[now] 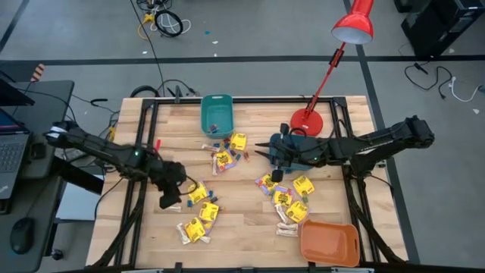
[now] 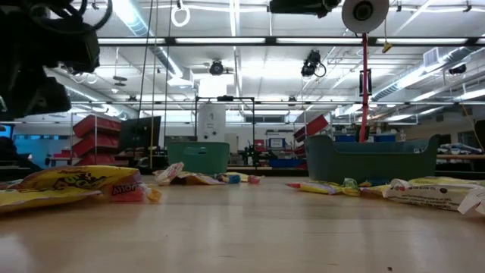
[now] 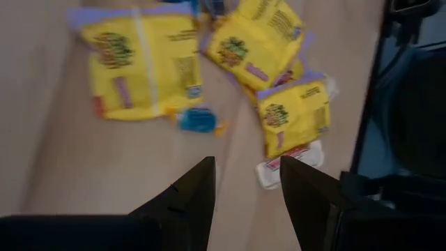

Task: Sort candy
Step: Put the blue candy into the green bin

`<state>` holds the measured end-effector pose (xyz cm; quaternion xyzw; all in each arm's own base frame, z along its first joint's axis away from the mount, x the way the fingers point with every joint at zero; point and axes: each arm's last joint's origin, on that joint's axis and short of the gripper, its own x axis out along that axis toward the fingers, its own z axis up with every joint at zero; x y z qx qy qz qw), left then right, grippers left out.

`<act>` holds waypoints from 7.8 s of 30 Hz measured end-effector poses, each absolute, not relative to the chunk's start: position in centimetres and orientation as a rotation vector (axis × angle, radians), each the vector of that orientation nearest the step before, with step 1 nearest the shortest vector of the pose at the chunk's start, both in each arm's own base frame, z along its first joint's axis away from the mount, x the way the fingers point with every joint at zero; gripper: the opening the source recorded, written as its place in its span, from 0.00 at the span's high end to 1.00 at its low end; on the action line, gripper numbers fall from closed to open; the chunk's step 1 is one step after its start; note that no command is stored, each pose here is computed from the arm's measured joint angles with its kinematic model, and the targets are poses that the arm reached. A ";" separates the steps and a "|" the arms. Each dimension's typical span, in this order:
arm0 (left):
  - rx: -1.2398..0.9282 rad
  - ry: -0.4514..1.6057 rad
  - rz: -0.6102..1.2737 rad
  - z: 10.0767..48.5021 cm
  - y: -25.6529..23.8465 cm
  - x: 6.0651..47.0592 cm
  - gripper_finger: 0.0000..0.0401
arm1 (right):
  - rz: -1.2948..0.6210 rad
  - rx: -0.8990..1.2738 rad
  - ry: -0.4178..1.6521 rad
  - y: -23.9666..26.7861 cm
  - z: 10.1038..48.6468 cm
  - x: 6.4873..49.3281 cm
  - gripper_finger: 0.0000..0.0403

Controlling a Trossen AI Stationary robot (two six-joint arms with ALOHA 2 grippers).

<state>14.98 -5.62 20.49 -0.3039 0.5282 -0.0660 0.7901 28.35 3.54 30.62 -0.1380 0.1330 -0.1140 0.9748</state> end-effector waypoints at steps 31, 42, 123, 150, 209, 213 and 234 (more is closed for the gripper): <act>-0.985 1.210 0.451 13.8 -9.4 18.5 0.59 | -0.222 -0.276 0.345 3.6 29.9 28.1 0.81; -0.957 1.243 0.470 13.4 -9.4 18.2 0.65 | -0.223 -0.275 0.347 3.6 29.9 28.1 0.81; -0.029 0.850 0.478 29.5 17.3 25.2 0.91 | -0.283 -0.246 0.442 3.2 29.5 26.8 0.81; -0.222 1.099 0.589 19.7 23.8 26.5 0.89 | -0.291 -0.221 0.459 3.1 28.7 26.7 0.81; -0.129 0.734 0.214 37.1 4.2 20.8 0.68 | -0.296 -0.198 0.452 3.1 28.8 26.8 0.81; -0.141 0.862 0.103 35.6 1.5 20.6 0.68 | -0.289 -0.188 0.453 3.1 28.7 26.8 0.81; -0.395 1.245 0.081 21.9 -7.3 17.6 0.68 | -0.270 -0.150 0.452 3.2 28.7 26.8 0.81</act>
